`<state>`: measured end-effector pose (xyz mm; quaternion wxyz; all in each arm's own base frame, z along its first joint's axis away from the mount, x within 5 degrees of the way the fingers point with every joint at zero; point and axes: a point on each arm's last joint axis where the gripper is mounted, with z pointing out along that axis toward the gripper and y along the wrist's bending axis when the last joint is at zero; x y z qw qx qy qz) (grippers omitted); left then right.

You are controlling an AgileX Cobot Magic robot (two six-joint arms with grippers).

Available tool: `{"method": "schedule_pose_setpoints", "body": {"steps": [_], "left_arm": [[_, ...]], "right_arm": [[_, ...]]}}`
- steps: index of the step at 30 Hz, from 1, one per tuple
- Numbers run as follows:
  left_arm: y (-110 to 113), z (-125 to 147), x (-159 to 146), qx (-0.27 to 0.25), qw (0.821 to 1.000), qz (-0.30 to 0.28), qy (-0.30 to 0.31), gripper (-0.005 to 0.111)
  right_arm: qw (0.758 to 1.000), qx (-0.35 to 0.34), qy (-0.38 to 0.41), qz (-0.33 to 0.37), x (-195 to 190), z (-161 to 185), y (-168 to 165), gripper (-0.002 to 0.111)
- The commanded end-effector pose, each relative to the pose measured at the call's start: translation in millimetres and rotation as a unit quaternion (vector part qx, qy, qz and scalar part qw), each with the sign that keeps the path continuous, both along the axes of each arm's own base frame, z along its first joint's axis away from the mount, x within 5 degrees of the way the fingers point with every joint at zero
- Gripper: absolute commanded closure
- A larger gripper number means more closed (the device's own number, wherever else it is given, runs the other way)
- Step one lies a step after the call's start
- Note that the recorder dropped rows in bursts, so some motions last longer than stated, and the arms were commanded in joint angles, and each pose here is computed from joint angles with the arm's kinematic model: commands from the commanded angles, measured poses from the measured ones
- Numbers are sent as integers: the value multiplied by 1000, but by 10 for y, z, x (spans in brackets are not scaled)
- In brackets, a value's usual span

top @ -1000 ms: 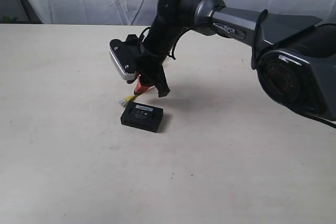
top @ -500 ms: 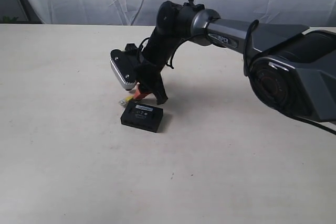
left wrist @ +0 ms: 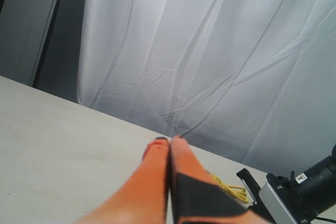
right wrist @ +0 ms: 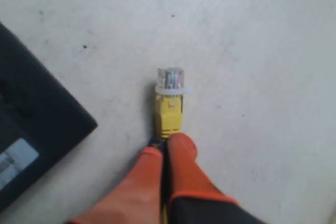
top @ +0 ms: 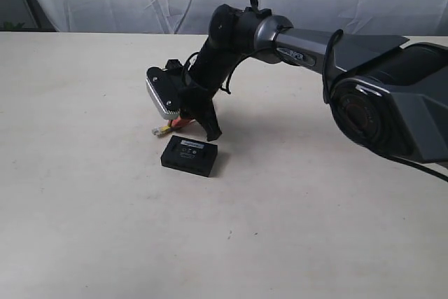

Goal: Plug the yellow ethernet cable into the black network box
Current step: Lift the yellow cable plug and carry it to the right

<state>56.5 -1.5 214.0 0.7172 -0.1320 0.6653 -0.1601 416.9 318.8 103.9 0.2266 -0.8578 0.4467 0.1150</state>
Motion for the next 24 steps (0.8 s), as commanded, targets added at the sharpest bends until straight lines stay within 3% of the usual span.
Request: {"method": "schedule_pose_setpoints", "body": {"steps": [1,11,15,19,21,24], "left_arm": [[1,-14,-3,-5,1000,0,0,107],[1,-14,-3,-5,1000,0,0,107],[1,-14,-3,-3,1000,0,0,107],[1,-14,-3,-1,1000,1,0,107],[1,-14,-3,-1,1000,1,0,107],[1,-14,-3,-1,1000,1,0,107]], "right_arm": [[1000,-5,-7,1,10,-6,-6,109],[988,-24,-43,-147,79,691,-141,109],[986,-17,-32,-162,29,887,-164,109],[988,-45,-26,-146,-3,786,-204,108],[991,-54,-36,-114,-22,692,-218,101],[992,-51,-61,-103,-10,563,-227,77]]}}
